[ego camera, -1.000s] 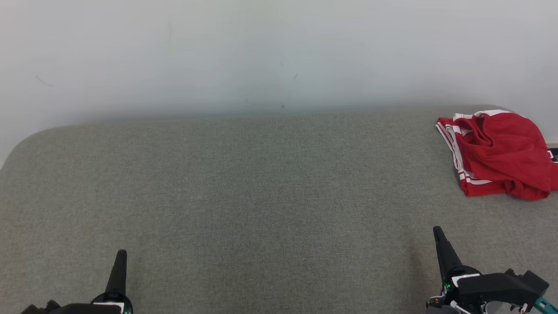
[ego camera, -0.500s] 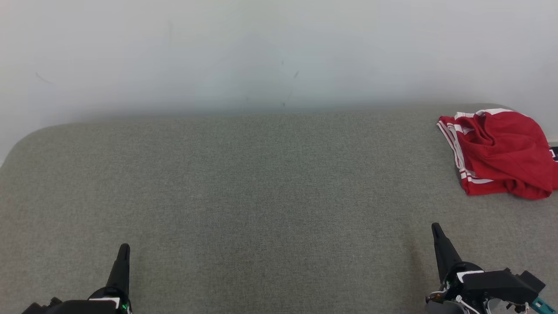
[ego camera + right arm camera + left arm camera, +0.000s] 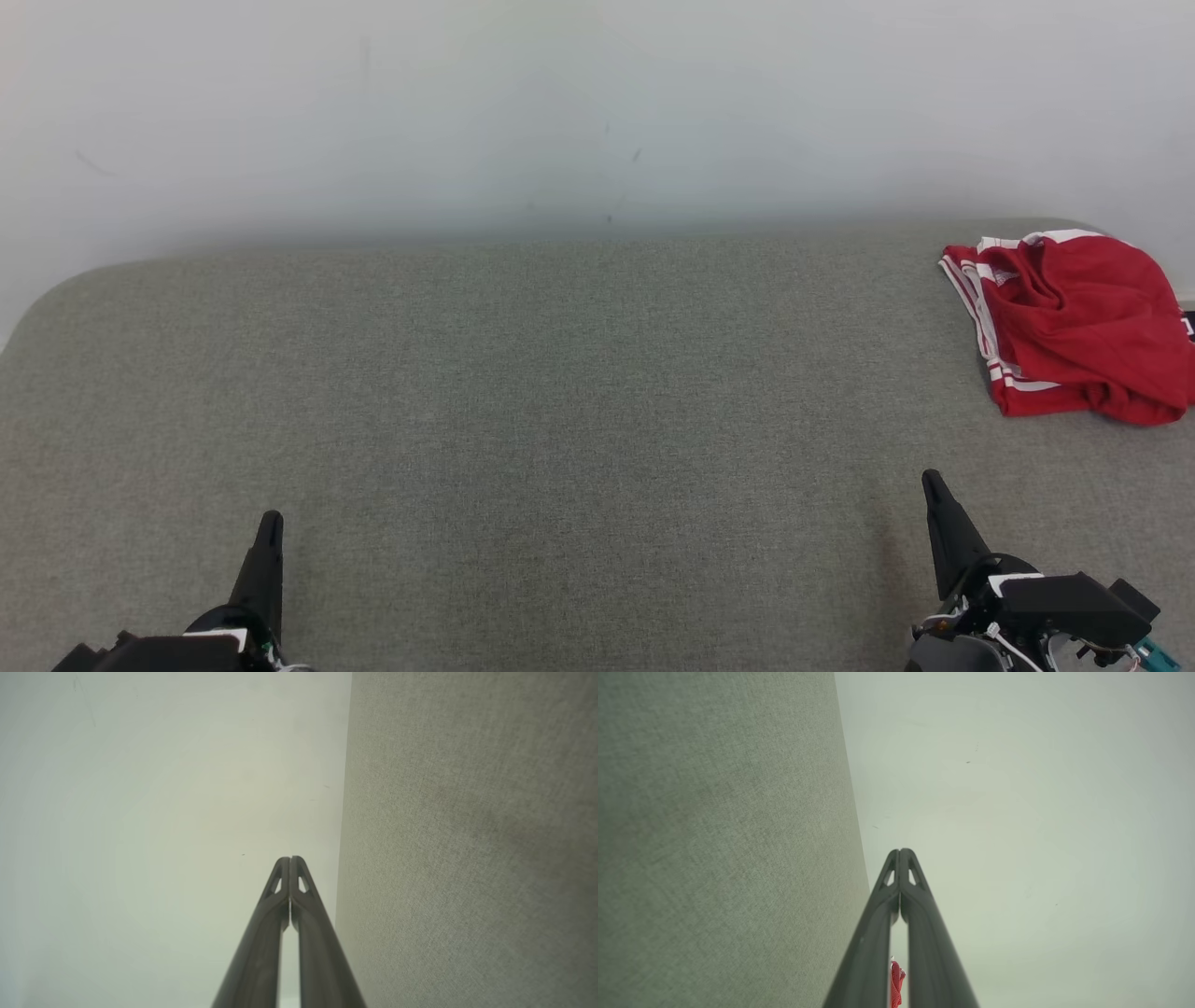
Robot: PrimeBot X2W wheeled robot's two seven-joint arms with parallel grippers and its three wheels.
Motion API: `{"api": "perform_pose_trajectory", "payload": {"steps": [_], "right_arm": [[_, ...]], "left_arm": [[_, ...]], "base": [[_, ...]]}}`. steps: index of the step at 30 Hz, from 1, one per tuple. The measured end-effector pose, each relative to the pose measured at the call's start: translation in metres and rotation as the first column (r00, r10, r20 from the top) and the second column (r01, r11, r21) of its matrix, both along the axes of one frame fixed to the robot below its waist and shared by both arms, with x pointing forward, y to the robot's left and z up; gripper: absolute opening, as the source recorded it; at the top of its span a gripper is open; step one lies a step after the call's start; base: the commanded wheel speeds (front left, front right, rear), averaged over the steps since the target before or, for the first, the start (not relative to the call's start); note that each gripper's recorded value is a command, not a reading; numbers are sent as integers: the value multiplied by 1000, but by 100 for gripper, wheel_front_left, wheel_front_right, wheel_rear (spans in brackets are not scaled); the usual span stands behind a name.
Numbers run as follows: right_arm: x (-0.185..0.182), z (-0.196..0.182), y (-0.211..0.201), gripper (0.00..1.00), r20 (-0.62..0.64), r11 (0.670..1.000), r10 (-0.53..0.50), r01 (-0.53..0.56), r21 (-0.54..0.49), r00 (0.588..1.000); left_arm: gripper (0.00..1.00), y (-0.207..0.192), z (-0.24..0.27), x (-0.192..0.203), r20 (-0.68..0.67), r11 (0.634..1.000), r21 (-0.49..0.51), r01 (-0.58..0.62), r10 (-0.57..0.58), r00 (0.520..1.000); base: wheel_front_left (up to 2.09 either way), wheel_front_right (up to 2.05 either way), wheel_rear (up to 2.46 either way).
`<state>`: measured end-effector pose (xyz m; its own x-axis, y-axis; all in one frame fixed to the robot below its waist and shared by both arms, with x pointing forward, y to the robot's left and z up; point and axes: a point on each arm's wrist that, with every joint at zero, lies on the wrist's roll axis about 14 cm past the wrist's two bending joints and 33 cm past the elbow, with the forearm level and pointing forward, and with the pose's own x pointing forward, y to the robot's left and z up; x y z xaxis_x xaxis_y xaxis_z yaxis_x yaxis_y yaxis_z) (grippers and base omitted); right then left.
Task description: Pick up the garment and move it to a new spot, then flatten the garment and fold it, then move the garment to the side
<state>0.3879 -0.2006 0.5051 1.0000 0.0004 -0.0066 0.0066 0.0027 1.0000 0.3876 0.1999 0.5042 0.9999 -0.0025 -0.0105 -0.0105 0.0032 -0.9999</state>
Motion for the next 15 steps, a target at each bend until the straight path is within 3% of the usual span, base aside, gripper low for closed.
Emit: {"api": "perform_pose_trajectory", "payload": {"steps": [15], "right_arm": [[0,1,0,0,2,1000,0,0,4,1000]], "left_arm": [[0,0,1,0,3,1000,-4,0,0,1000]], "base": [[0,0,0]]}}
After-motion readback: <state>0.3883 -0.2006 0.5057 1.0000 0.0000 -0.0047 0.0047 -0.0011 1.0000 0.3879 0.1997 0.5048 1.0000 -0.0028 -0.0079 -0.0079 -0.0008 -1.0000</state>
